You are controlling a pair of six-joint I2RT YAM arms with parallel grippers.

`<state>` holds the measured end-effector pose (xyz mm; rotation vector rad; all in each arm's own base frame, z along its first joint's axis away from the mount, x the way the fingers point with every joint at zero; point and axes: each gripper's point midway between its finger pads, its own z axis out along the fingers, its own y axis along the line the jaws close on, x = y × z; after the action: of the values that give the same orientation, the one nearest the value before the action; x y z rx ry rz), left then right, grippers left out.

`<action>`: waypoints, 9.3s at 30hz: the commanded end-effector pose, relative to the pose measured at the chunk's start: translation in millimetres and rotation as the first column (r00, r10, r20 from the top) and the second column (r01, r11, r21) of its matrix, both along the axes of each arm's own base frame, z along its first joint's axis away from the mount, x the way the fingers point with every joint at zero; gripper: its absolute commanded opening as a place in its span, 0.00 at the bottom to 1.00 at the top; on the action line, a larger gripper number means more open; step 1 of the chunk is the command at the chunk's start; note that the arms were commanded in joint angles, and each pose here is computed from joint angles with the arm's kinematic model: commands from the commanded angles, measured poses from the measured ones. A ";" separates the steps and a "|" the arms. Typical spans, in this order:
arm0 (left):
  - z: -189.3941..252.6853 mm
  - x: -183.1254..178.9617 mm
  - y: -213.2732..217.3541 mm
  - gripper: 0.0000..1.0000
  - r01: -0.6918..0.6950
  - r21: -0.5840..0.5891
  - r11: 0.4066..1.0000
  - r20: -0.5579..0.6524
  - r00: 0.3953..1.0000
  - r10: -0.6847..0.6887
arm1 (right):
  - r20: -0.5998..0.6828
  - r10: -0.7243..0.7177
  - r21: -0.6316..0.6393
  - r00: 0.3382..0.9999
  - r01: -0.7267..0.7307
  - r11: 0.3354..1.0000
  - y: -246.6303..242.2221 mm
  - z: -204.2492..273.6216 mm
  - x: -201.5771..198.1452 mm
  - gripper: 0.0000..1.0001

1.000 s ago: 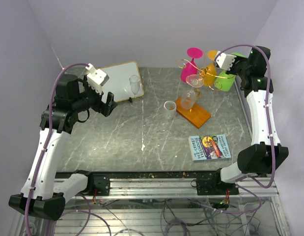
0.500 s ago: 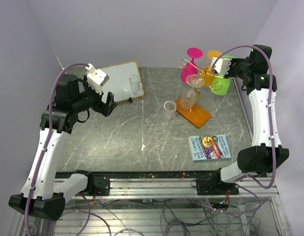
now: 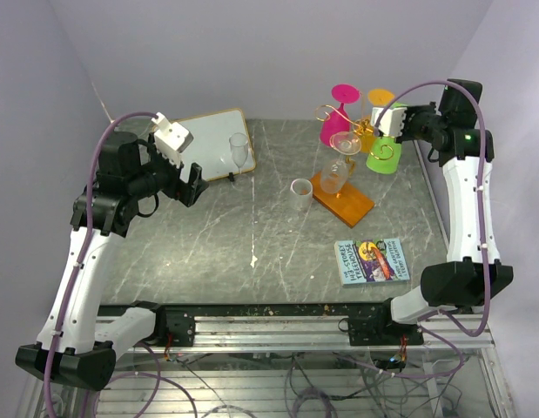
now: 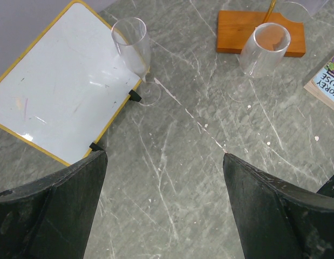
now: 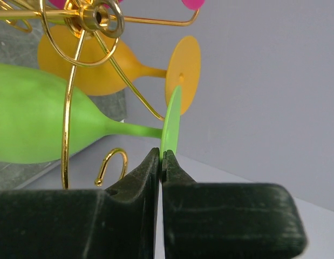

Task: Place the wine glass upside down on the wine glass rack

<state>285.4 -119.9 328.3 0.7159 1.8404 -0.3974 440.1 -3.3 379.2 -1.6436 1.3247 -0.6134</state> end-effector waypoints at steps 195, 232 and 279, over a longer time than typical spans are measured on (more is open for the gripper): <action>-23.2 171.3 -44.7 0.92 -0.232 -0.061 0.971 -0.094 0.970 0.226 | -0.213 -0.060 0.810 0.975 0.211 0.547 62.6 94.5 -103.4 0.92; -110.4 217.3 -80.1 0.38 -0.182 0.156 0.971 -0.243 0.945 0.217 | -0.232 -0.043 0.793 0.972 0.214 0.571 62.8 78.2 -106.6 0.90; 141.0 2.4 -45.4 0.07 0.123 -0.083 0.989 0.313 0.945 -0.092 | -0.446 0.564 0.894 0.695 0.314 0.319 246.4 44.9 -101.3 0.75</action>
<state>307.2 -166.1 424.7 0.7047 1.6306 -0.4344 329.4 217.0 419.7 -0.8881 1.5185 0.9678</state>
